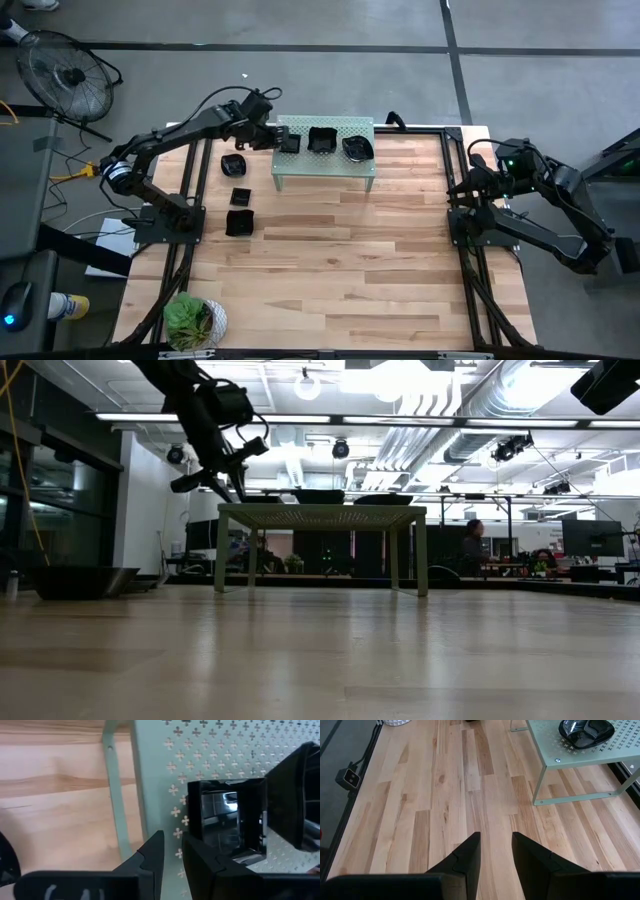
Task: Pick & Place Mini shaped plates
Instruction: Stack the square shaped plate on top of the square shaped plate on the shelf, then stack the wave square shaped plate on top of the wave square shaped plate on the shelf
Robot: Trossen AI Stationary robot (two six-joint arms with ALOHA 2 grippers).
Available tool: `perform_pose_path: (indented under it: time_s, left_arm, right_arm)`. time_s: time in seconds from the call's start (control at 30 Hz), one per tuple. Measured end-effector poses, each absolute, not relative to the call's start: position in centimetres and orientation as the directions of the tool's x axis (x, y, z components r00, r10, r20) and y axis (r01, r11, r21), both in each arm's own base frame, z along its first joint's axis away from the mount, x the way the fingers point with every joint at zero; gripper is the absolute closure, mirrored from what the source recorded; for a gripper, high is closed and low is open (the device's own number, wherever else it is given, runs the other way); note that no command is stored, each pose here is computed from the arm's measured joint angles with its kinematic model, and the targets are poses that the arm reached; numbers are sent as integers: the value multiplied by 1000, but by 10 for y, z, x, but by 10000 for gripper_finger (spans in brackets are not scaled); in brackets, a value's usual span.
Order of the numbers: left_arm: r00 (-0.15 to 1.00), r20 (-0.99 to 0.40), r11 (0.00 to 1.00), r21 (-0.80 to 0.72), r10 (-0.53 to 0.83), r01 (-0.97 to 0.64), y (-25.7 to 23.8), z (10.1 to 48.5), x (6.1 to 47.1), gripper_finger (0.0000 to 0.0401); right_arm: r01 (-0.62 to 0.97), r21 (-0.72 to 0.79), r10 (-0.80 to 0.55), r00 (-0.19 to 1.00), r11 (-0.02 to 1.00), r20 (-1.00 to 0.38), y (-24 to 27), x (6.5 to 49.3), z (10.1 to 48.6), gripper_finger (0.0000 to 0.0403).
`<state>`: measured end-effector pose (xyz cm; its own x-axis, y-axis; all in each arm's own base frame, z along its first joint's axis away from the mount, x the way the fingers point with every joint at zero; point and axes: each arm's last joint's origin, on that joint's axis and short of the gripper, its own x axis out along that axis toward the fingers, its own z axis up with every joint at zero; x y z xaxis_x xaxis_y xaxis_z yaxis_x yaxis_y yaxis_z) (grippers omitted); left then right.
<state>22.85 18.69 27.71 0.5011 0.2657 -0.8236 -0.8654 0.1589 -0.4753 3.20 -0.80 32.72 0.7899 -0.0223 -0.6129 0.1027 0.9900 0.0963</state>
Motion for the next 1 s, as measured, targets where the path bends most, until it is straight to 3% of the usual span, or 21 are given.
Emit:
perform_pose_path:
  time_s: [0.27,0.63,1.0]
  left_arm:
    - [464,-842,140,-442,274,-886,186,278,223,336]
    - [381,-877,146,-353,293,-924,164,320,184,336]
    - [142,-989,163,-145,-34,-976,109,308,169,336]
  right_arm:
    - [103,96,-22,790,990,-613,-8,32,327,297]
    - [103,97,-22,790,990,-613,-8,32,327,297]
    - [103,96,-22,790,990,-613,-8,32,327,297]
